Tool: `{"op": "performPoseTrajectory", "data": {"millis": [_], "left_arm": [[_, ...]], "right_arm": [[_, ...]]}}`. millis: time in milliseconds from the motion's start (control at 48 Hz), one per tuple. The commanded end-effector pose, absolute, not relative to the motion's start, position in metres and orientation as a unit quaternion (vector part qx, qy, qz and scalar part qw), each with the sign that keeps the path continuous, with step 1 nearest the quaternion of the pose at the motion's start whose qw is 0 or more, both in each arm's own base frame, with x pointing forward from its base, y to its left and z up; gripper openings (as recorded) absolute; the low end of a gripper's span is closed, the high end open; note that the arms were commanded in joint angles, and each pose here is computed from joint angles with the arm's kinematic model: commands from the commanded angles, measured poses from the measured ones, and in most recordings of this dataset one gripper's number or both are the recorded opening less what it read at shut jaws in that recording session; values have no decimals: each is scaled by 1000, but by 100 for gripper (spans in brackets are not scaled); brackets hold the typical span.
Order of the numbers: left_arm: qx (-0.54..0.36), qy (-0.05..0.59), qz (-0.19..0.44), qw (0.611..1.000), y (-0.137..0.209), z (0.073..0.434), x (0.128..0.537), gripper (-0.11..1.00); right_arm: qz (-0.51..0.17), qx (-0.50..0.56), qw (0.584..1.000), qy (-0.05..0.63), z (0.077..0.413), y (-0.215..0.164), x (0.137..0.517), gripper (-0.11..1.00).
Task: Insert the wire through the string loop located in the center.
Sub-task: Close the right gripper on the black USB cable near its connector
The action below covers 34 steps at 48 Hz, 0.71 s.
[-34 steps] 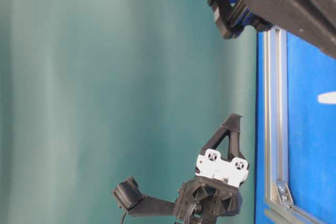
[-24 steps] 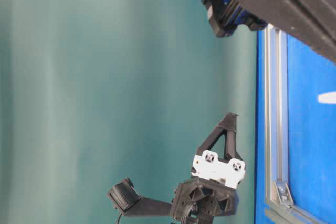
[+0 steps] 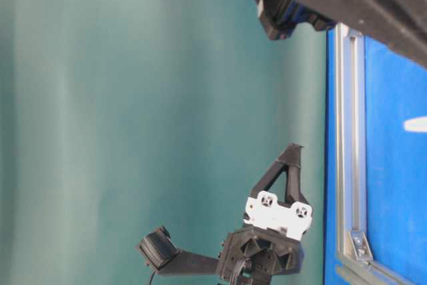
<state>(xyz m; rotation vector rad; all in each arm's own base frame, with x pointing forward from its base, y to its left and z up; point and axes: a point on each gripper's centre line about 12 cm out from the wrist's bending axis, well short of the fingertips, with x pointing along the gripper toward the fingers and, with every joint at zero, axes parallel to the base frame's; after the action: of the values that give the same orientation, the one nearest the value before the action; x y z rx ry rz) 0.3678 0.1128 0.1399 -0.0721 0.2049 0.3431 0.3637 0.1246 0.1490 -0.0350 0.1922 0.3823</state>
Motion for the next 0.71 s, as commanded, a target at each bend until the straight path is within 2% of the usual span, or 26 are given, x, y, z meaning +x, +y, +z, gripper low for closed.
{"op": "performPoseTrajectory", "data": {"millis": [0,146,209,313,688], "left_arm": [[-31,79,169,982,113,156,370,0],[-32,79,170,982,113,155,370,0],[-31,78,170,982,114,156,370,0],[-31,79,169,982,113,155,371,0],[-32,78,170,982,114,156,371,0]], "right_arm": [[190,-8,979,75,164,126,365,25],[186,-2,979,87,162,125,367,69],[184,-1,979,91,161,125,368,83],[182,-1,978,97,158,126,372,72],[158,15,978,137,123,126,386,73]]}}
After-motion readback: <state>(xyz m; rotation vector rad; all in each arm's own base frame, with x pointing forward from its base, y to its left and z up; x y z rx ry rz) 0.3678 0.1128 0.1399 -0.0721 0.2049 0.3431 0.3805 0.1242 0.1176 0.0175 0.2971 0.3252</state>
